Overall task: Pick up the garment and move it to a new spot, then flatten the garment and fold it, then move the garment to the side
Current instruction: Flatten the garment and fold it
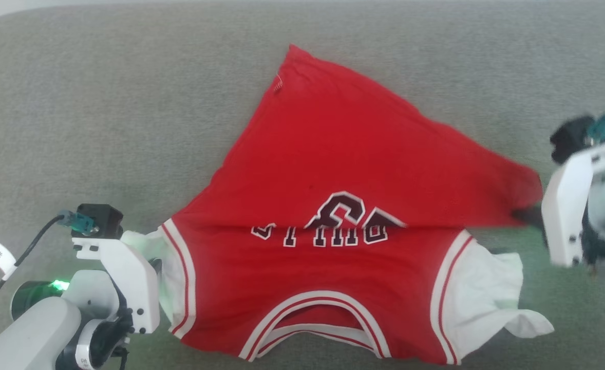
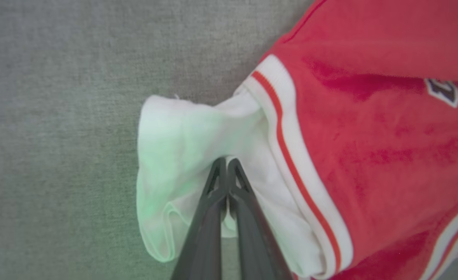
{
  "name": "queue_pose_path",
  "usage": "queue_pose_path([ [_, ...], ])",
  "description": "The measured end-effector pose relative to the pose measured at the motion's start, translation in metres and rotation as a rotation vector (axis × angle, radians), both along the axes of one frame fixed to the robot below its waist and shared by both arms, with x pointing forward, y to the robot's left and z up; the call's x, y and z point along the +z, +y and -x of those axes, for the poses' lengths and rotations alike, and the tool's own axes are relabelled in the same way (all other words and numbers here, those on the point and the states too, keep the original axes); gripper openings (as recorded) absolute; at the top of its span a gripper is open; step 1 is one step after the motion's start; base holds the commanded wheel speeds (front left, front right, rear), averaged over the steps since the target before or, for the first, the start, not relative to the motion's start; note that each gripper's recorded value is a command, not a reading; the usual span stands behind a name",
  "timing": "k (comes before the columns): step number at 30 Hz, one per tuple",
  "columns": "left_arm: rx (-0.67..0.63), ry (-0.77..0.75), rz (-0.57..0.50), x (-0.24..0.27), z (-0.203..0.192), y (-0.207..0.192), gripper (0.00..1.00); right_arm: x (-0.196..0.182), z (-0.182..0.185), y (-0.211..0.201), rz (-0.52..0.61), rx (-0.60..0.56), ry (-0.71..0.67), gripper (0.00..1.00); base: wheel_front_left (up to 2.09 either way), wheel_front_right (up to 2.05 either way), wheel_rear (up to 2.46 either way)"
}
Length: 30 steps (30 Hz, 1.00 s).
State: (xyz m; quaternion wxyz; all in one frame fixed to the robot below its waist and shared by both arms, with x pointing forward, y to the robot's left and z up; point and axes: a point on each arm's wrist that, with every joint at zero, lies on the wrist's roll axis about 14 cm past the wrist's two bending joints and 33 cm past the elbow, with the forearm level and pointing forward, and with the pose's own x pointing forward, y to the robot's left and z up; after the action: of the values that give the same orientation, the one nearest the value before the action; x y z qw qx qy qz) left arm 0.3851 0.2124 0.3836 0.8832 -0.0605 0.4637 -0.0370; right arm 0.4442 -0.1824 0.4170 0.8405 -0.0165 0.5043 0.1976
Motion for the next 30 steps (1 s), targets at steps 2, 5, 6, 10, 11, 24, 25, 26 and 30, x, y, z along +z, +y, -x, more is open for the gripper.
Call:
queue_pose_path([
  [2, -0.011, -0.003, 0.0, 0.001, -0.002, -0.003, 0.0, -0.006, 0.018, -0.003, -0.024, -0.029, 0.022, 0.0, 0.0, 0.0, 0.0],
  [5, -0.03, -0.004, 0.005, 0.002, -0.006, -0.009, 0.0, -0.018, 0.042, -0.009, -0.049, -0.084, 0.054, 0.0, 0.0, 0.0, 0.0],
  [6, -0.034, -0.003, 0.006, 0.002, -0.007, -0.01, 0.0, -0.022, 0.049, -0.01, -0.056, -0.101, 0.066, 0.0, 0.0, 0.0, 0.0],
  [10, -0.044, 0.0, 0.011, 0.001, -0.009, -0.014, 0.0, -0.036, 0.066, -0.012, -0.091, -0.173, 0.09, 0.0, 0.0, 0.0, 0.0],
  [11, -0.046, 0.001, 0.011, 0.0, -0.01, -0.015, 0.0, -0.038, 0.066, -0.012, -0.094, -0.191, 0.083, 0.0, 0.0, 0.0, 0.0],
  [24, -0.054, 0.0, 0.013, 0.0, -0.011, -0.018, 0.0, -0.032, 0.061, -0.015, -0.123, -0.263, 0.0, 1.0, 0.0, 0.0, 0.0],
  [25, -0.054, -0.001, 0.013, 0.001, -0.011, -0.018, 0.0, -0.026, 0.059, -0.018, -0.117, -0.267, -0.017, 1.0, 0.0, 0.0, 0.0],
  [26, -0.052, -0.003, 0.012, 0.002, -0.011, -0.018, 0.0, -0.019, 0.057, -0.019, -0.117, -0.265, -0.041, 1.0, 0.0, 0.0, 0.0],
  [30, -0.051, -0.003, 0.015, 0.003, -0.006, -0.018, 0.0, 0.017, 0.044, -0.019, -0.113, -0.245, -0.157, 1.0, 0.0, 0.0, 0.0],
])
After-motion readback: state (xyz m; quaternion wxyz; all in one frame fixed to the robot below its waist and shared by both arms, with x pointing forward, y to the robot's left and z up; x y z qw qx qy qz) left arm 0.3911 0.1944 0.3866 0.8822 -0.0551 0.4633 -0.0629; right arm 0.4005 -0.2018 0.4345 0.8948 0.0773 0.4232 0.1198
